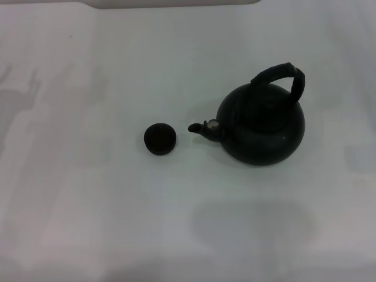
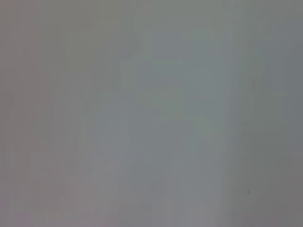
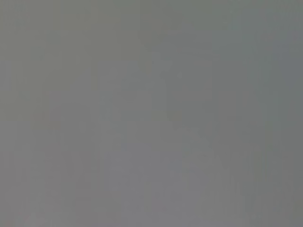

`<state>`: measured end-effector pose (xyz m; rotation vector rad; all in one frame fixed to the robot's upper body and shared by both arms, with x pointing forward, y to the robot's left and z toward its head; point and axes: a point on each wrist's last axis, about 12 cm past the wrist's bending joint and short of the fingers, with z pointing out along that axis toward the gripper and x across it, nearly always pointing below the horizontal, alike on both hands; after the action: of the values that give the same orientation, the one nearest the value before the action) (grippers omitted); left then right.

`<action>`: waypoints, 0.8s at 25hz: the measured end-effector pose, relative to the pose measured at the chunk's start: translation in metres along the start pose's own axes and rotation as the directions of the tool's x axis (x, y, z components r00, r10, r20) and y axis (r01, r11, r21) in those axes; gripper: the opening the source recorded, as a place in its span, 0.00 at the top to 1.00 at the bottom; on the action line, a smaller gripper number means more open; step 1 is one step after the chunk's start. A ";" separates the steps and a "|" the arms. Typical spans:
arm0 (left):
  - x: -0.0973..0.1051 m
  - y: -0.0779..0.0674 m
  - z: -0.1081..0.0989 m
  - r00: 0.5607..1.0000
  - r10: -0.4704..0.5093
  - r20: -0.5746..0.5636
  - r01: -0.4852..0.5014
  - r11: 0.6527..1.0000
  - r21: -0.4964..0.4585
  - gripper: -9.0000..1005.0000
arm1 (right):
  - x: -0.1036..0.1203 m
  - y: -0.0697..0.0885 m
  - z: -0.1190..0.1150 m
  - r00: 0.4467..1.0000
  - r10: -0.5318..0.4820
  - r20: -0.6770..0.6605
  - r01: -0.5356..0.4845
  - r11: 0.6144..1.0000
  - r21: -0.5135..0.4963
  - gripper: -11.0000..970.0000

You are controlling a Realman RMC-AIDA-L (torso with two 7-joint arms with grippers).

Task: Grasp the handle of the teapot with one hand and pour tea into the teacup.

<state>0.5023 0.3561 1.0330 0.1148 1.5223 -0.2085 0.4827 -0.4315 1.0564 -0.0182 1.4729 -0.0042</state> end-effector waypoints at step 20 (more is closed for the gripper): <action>-0.004 -0.001 -0.006 0.999 0.012 0.043 -0.013 1.000 0.017 0.42 | 0.001 0.000 0.010 0.999 -0.038 -0.023 0.039 0.999 0.021 0.16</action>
<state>0.4966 0.3566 1.0371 0.1332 1.4765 -0.2128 0.4932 -0.4313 1.0560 -0.0291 1.4951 -0.0521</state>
